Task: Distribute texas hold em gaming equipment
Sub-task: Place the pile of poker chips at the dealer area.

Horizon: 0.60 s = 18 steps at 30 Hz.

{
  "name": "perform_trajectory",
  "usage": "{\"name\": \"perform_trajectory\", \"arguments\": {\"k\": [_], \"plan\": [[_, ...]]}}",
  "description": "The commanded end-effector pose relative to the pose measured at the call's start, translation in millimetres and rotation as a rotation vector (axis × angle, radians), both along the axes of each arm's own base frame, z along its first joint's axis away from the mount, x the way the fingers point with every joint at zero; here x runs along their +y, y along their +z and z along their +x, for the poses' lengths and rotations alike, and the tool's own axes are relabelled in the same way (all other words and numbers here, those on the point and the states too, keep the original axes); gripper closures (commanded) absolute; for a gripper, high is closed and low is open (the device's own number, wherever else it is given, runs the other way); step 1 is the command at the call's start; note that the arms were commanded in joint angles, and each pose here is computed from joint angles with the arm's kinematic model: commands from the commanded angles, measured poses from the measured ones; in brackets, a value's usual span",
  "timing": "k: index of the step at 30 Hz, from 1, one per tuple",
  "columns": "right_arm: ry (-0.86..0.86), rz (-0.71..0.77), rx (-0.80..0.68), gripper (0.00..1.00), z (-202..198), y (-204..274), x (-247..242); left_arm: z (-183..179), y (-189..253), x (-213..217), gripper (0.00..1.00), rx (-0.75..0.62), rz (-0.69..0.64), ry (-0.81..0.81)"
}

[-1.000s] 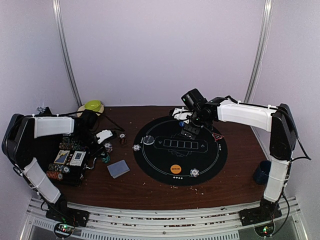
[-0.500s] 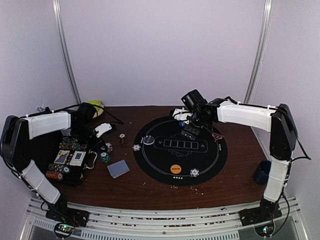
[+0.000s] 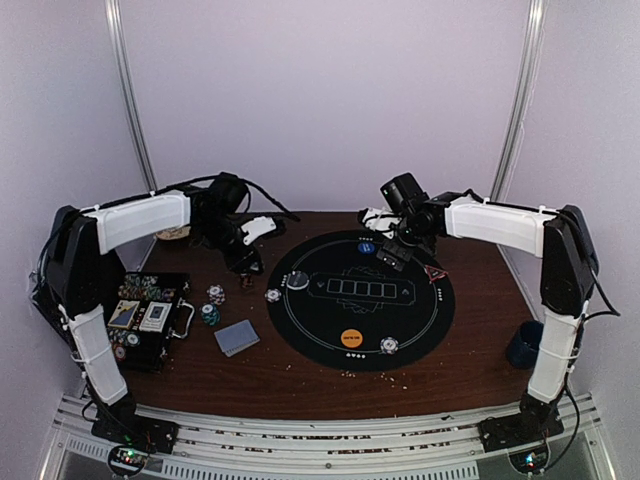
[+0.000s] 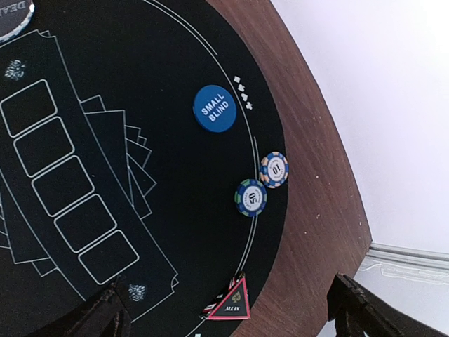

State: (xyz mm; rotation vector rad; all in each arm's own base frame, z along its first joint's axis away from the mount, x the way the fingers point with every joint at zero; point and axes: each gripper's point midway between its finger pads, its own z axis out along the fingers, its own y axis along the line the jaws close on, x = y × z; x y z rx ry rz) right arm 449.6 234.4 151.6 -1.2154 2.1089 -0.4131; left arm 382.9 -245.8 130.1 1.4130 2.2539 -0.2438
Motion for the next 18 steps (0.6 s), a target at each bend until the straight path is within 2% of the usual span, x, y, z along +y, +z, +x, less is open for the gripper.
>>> {"name": "perform_trajectory", "arguments": {"k": [1, 9, 14, 18], "plan": [[-0.04, 0.016, -0.03, 0.0, 7, 8, -12, -11, -3, -40, 0.87, 0.016, 0.017, -0.072], [-0.041, 0.016, -0.03, 0.0, 7, 7, -14, -36, -45, -85, 0.88, 0.057, 0.057, -0.198], [-0.04, 0.012, -0.029, 0.0, 7, 6, -14, -45, -73, -91, 0.9, 0.093, 0.085, -0.222], [-0.037, 0.012, -0.025, 0.0, 6, 5, -14, -33, -85, -86, 0.91, 0.034, 0.126, -0.19]]}}
